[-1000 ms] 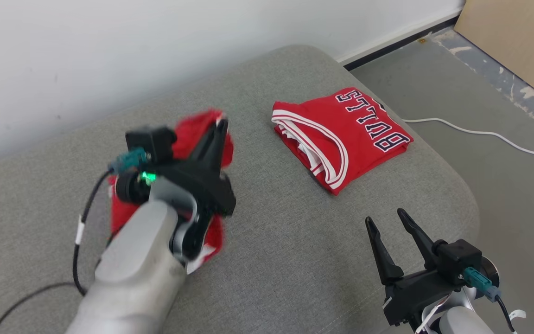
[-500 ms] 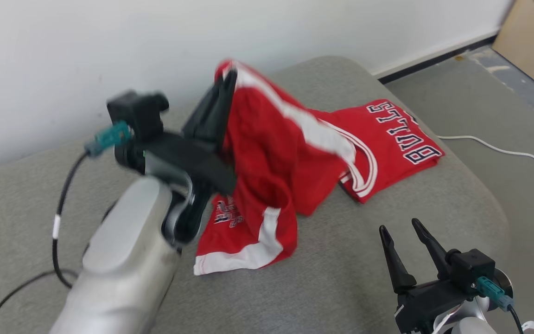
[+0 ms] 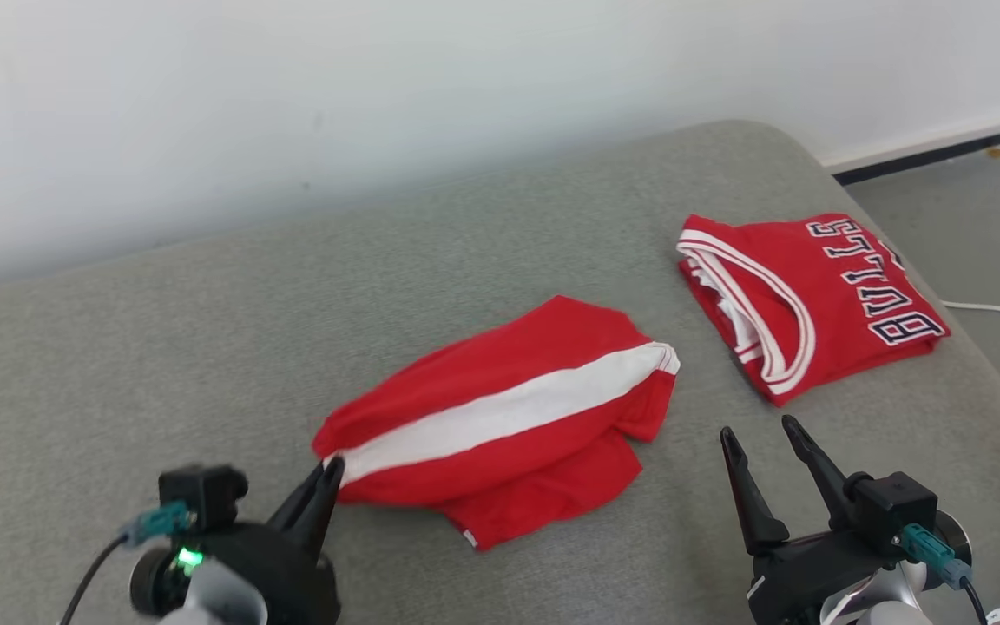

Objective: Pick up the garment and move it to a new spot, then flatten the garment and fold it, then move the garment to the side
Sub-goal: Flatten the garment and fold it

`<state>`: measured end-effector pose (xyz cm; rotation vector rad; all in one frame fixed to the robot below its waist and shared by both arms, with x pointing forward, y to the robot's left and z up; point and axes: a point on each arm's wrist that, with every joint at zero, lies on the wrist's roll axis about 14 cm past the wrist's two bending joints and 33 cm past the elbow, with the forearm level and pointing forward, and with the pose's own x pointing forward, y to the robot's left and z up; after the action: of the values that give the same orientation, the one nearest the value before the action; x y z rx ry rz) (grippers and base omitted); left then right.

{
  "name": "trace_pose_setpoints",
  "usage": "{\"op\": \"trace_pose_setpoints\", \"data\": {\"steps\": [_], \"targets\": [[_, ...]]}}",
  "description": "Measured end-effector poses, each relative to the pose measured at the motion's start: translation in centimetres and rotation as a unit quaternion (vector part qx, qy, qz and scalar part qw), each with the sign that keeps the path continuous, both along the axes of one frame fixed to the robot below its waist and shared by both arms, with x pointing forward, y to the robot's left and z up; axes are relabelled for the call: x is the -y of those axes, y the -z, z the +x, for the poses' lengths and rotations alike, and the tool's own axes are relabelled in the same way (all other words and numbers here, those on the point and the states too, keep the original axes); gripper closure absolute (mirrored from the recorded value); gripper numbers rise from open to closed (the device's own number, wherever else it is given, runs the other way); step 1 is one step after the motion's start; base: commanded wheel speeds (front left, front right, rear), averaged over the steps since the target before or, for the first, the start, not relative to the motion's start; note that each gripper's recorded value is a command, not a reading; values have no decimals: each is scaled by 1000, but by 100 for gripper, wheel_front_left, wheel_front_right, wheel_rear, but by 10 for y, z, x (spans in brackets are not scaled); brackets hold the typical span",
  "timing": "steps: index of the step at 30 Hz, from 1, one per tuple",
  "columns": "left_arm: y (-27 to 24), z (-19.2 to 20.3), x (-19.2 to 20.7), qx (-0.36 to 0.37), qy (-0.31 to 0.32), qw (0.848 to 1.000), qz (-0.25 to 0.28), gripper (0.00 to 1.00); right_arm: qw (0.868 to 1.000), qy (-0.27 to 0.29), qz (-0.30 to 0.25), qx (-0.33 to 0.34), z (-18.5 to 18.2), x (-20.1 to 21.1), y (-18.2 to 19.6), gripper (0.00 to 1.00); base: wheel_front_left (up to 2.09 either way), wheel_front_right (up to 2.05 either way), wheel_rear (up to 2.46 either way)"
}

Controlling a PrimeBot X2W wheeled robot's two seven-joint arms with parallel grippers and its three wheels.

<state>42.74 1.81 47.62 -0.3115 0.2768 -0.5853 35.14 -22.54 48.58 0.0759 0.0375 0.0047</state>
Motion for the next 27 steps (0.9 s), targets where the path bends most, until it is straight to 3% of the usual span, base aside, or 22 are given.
{"op": "trace_pose_setpoints", "data": {"steps": [6,17,18,19,20,27], "targets": [[18,-8,-38,-6,-40,998,49,100,1000,-21,1,-1,9,-14,0,0,0,0,0],[26,0,-65,19,-92,990,102,100,1000,-22,0,-1,7,-15,0,0,0,0,0],[27,1,-67,18,-96,990,104,95,1000,-21,1,-1,6,-15,0,0,0,0,0],[27,1,-67,18,-96,990,104,53,1000,-21,1,-1,6,-15,0,0,0,0,0],[26,2,-69,25,-109,988,104,0,1000,-18,1,-1,4,-13,0,0,0,0,0],[16,4,-72,36,-143,986,79,0,1000,-15,0,2,2,-11,-3,0,0,0,0]]}}
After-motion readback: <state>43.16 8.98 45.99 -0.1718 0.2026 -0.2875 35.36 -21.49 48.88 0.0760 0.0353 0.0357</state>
